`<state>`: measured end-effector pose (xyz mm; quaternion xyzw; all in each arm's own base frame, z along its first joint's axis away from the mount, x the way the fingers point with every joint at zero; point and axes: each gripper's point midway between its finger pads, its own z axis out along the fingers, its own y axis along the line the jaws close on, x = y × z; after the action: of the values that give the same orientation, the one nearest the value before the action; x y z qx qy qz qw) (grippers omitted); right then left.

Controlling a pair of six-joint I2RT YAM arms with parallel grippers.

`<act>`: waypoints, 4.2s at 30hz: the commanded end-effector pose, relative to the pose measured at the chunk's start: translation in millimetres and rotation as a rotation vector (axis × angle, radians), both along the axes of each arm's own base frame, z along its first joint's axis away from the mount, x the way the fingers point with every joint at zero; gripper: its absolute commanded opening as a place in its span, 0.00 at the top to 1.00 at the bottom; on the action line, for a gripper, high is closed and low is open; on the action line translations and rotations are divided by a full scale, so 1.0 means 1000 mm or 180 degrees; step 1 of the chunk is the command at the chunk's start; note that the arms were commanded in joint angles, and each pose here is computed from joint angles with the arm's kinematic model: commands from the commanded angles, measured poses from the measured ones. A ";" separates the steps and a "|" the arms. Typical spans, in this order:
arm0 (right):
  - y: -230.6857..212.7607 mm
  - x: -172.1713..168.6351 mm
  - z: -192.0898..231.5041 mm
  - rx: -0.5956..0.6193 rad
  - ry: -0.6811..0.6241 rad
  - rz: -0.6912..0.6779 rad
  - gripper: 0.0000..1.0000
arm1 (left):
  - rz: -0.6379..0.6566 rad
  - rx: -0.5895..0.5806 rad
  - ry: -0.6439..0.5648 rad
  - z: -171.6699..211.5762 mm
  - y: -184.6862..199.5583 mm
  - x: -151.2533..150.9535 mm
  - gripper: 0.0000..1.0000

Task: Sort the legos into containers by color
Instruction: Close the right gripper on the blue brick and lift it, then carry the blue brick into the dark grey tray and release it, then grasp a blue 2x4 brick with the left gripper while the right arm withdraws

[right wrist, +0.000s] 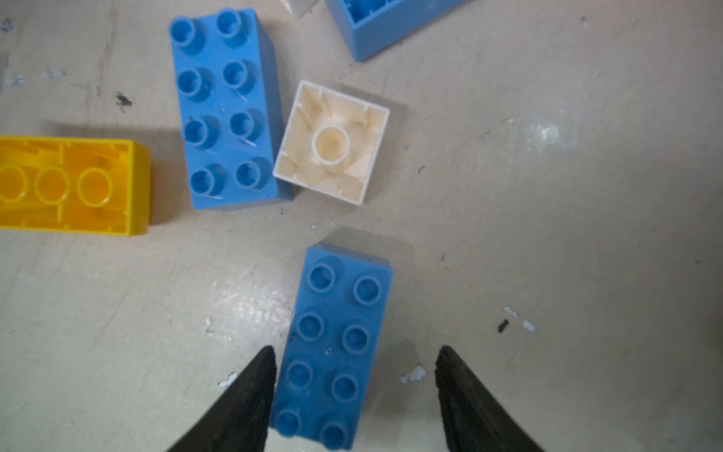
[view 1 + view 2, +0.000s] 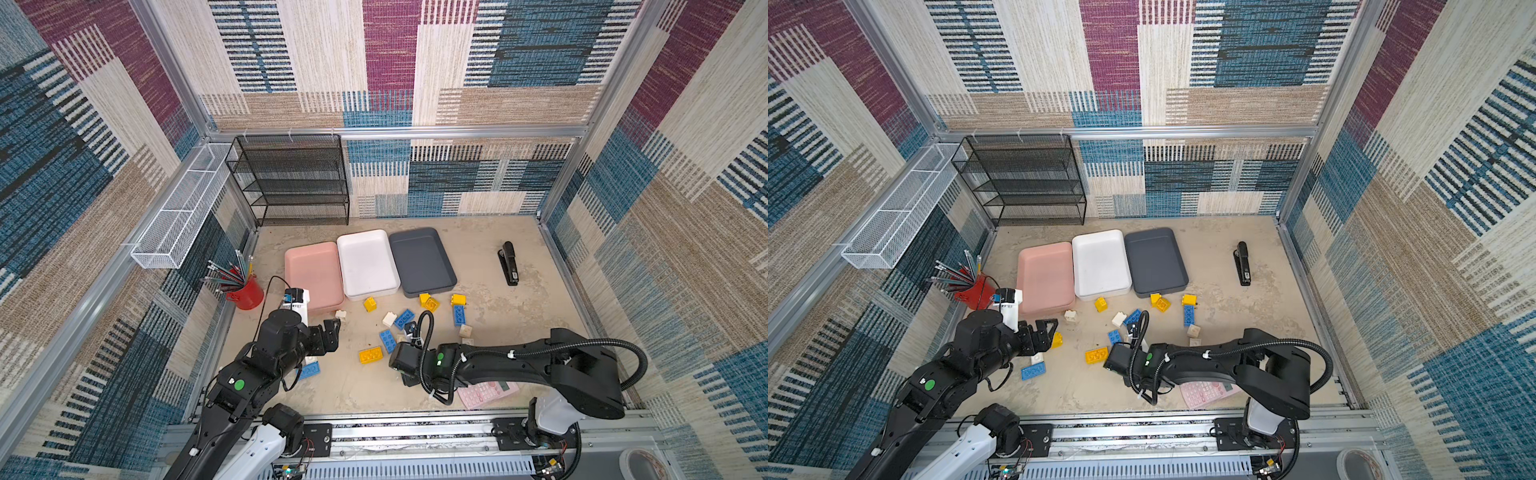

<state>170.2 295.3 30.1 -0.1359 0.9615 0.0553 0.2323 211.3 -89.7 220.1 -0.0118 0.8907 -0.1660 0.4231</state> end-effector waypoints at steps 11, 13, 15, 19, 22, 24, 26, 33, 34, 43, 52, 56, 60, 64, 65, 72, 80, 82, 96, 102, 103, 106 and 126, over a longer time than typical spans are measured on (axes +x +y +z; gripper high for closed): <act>0.011 -0.002 -0.006 0.0047 0.0078 0.0077 0.70 | -0.0059 -0.0045 -0.0057 0.004 -0.004 0.001 0.09; 0.012 -0.002 -0.003 0.0067 0.0076 0.0090 0.75 | -0.0047 -0.0038 -0.0053 0.003 -0.003 0.002 0.09; 0.012 -0.002 0.001 0.0095 0.0072 0.0099 0.76 | -0.0045 -0.0040 -0.0050 0.003 -0.003 0.001 0.09; 0.015 0.002 0.015 0.0228 0.0051 0.0096 0.76 | -0.0047 -0.0036 -0.0037 0.002 -0.003 0.002 0.09; 0.015 0.007 0.028 0.0332 0.0023 0.0094 0.76 | -0.0050 -0.0026 -0.0023 0.000 -0.004 0.002 0.09; 0.015 0.013 0.038 0.0398 -0.0018 0.0091 0.76 | -0.0050 -0.0028 -0.0016 0.000 -0.004 0.003 0.09; 0.015 0.019 0.048 0.0456 -0.0053 0.0115 0.75 | -0.0039 -0.0003 0.0001 -0.001 -0.004 0.004 0.09; 0.006 0.059 0.097 0.0600 -0.0324 0.0155 0.72 | -0.0030 0.0046 0.0093 -0.009 -0.004 0.006 0.09; 0.004 0.067 0.104 0.0607 -0.0365 0.0151 0.73 | -0.0025 0.0054 0.0106 -0.010 -0.004 0.007 0.09; -0.023 0.140 0.142 0.0633 -0.0608 0.0057 0.73 | -0.0063 0.0092 0.0255 -0.021 -0.009 0.010 0.09; -0.049 0.223 0.137 0.0721 -0.0681 -0.0122 0.72 | -0.0174 0.0149 0.0542 -0.042 -0.020 0.016 0.09; -0.053 0.255 0.122 0.0703 -0.0626 -0.0148 0.72 | -0.0236 0.0157 0.0598 -0.046 -0.025 0.018 0.07; -0.051 0.278 0.103 0.0691 -0.0540 -0.0146 0.70 | -0.0304 0.0179 0.0746 -0.054 -0.030 0.018 0.01; -0.048 0.294 0.092 0.0705 -0.0508 -0.0161 0.67 | -0.0354 0.0230 0.0855 -0.060 -0.032 0.018 0.01; -0.047 0.297 0.091 0.0712 -0.0507 -0.0165 0.66 | -0.0369 0.0236 0.0870 -0.061 -0.032 0.017 0.00; -0.044 0.304 0.089 0.0745 -0.0513 -0.0159 0.52 | -0.0502 0.0233 0.0918 -0.063 -0.041 0.016 0.02; -0.058 0.294 0.117 0.0830 -0.0744 -0.0190 0.17 | -0.0698 0.0220 0.1063 -0.069 -0.065 0.010 0.03; -0.060 0.284 0.129 0.0945 -0.0854 -0.0176 0.13 | -0.0709 0.0188 0.1111 -0.071 -0.073 0.010 0.07; -0.112 0.190 0.172 0.1637 -0.1699 -0.0389 0.01 | -0.0517 0.0340 0.1715 -0.102 -0.123 0.009 0.24; -0.122 0.164 0.173 0.1797 -0.1831 -0.0356 0.01 | -0.0397 0.0453 0.1910 -0.118 -0.139 0.010 0.30; -0.124 0.161 0.171 0.1823 -0.1841 -0.0373 0.01 | -0.0370 0.0499 0.1933 -0.120 -0.141 0.011 0.31; -0.130 0.150 0.166 0.1892 -0.1860 -0.0431 0.01 | -0.0263 0.0629 0.2016 -0.128 -0.142 0.012 0.32; -0.159 0.130 0.148 0.1888 -0.2121 -0.0717 0.01 | 0.0120 0.0945 0.2246 -0.173 -0.153 0.031 0.32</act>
<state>297.4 138.3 166.8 0.0186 0.8014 0.2495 0.5432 239.9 -244.8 48.7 -0.0122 0.9958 -0.0238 0.0878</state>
